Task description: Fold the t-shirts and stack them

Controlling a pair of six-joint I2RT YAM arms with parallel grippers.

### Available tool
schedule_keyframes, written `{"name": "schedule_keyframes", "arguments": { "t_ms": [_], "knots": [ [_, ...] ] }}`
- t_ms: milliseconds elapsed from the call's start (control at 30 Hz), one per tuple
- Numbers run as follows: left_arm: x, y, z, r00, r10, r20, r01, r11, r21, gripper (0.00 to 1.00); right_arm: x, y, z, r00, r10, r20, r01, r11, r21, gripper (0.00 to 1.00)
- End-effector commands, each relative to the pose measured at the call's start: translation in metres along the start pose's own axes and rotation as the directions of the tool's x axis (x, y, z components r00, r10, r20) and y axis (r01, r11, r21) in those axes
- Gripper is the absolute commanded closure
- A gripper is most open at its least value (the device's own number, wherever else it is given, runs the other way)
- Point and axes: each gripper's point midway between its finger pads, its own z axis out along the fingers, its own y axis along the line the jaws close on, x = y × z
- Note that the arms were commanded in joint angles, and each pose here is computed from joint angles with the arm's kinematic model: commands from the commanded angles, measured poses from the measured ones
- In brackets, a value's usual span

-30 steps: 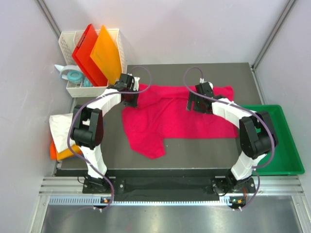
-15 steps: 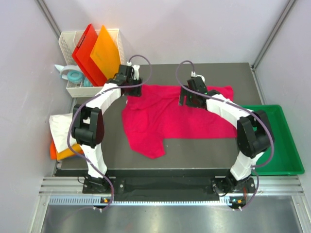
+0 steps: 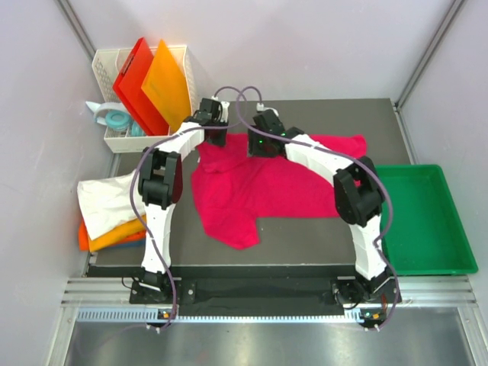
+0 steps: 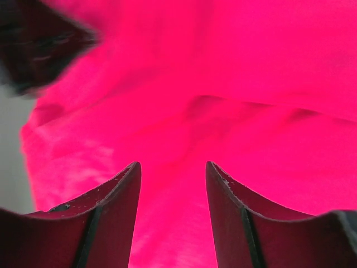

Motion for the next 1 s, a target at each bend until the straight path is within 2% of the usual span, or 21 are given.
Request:
{"name": "schedule_keyframes", "arguments": {
  "t_ms": [0,200,500,700,967],
  "knots": [
    [-0.021,0.005,-0.007,0.999,0.016,0.044,-0.016,1.000,-0.002,0.76,0.008,0.045,0.008,0.999,-0.031,-0.030,0.029,0.996,-0.079,0.50],
    [-0.009,0.009,-0.002,1.000,0.010,0.011,-0.010,1.000,0.000,0.77,0.023,0.059,0.034,0.997,-0.005,-0.072,-0.003,0.993,-0.122,0.52],
    [-0.001,0.028,0.017,1.000,0.000,-0.031,-0.003,0.996,-0.093,0.79,0.039,0.068,0.049,0.993,-0.005,-0.119,-0.014,0.987,-0.160,0.57],
    [0.003,0.030,0.024,0.998,-0.010,-0.054,0.005,0.995,-0.095,0.80,0.041,0.071,0.059,0.991,-0.008,-0.135,-0.016,0.985,-0.173,0.55],
    [-0.005,0.016,-0.007,1.000,-0.030,0.007,0.030,0.999,-0.031,0.79,0.042,0.080,0.073,0.990,0.002,-0.140,-0.031,0.979,-0.203,0.55]
  ]
}}
